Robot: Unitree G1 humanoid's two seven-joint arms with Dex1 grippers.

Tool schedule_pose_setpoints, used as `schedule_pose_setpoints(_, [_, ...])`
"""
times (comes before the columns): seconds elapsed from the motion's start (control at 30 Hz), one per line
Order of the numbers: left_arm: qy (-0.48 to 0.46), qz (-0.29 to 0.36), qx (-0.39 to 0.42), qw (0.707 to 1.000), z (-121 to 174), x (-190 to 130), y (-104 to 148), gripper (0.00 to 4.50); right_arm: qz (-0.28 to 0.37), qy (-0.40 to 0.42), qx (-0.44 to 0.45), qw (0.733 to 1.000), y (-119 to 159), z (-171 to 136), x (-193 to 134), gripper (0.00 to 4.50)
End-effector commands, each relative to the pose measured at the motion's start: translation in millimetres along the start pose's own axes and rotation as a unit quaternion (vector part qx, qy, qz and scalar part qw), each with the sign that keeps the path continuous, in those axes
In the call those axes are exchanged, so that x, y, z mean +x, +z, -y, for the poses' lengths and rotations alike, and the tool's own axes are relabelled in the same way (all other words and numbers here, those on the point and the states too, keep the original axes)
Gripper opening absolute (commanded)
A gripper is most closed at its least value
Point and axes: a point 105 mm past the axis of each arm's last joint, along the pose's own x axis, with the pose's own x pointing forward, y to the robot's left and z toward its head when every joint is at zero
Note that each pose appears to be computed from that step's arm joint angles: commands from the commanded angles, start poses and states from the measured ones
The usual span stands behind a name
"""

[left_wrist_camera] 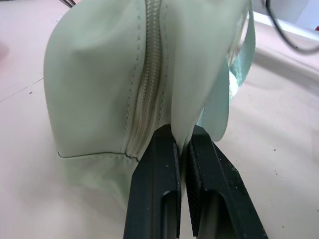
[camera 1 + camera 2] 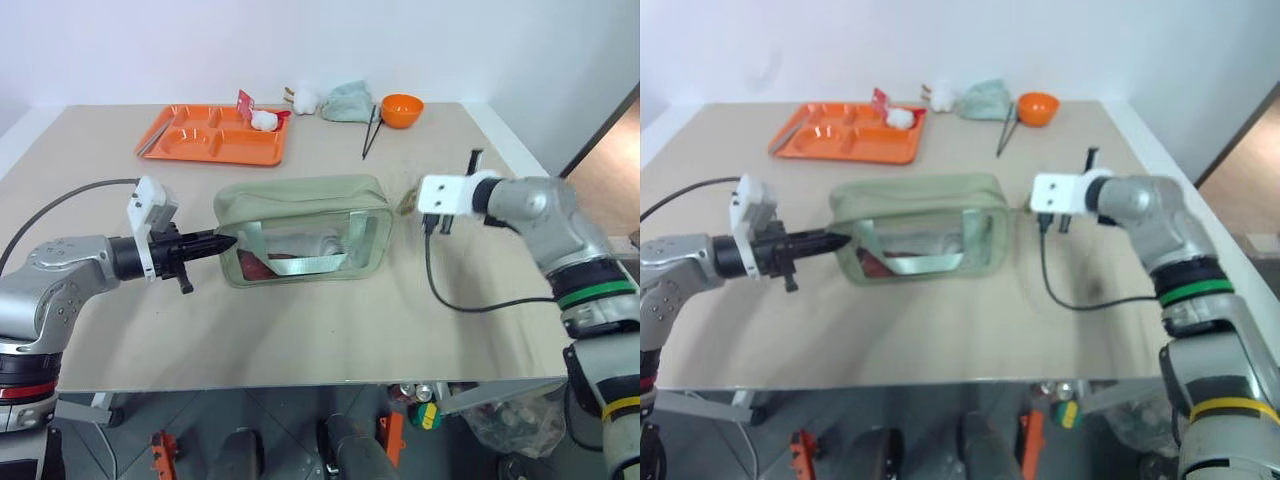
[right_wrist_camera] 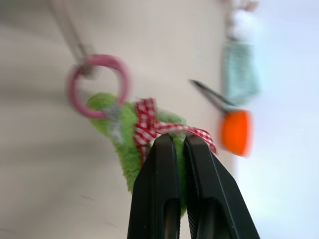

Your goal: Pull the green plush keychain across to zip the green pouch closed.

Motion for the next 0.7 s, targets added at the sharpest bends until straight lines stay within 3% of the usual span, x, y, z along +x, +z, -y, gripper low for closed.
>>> schedule_pose_setpoints(0.03, [0.007, 0.007, 0.012, 1.0, -1.1, -6.4, 6.9, 0.0, 0.018, 0.019, 0.01, 1.0, 3.7, -18.5, 3.7, 0.01])
schedule_pose_setpoints(0.17, [0.003, 0.01, 0.011, 1.0, 1.1, -2.7, 6.5, 0.0, 0.089, 0.071, 0.052, 0.992, 43.5, -61.6, 17.7, 0.01])
schedule_pose_setpoints(0.3, [0.003, 0.012, 0.011, 1.0, 1.3, -1.6, 7.6, 0.0, 0.116, 0.095, 0.089, 0.985, 67.2, -84.0, 22.1, 0.01])
schedule_pose_setpoints(0.47, [0.004, 0.013, 0.013, 1.0, 1.7, 0.1, 8.8, 0.0, 0.133, 0.101, 0.116, 0.979, 85.4, -88.0, 23.9, 0.01])
schedule_pose_setpoints(0.7, [0.01, 0.013, 0.011, 1.0, -1.5, -1.5, 7.9, 0.0, 0.112, 0.08, 0.128, 0.982, 72.8, -68.1, 21.1, 0.01])
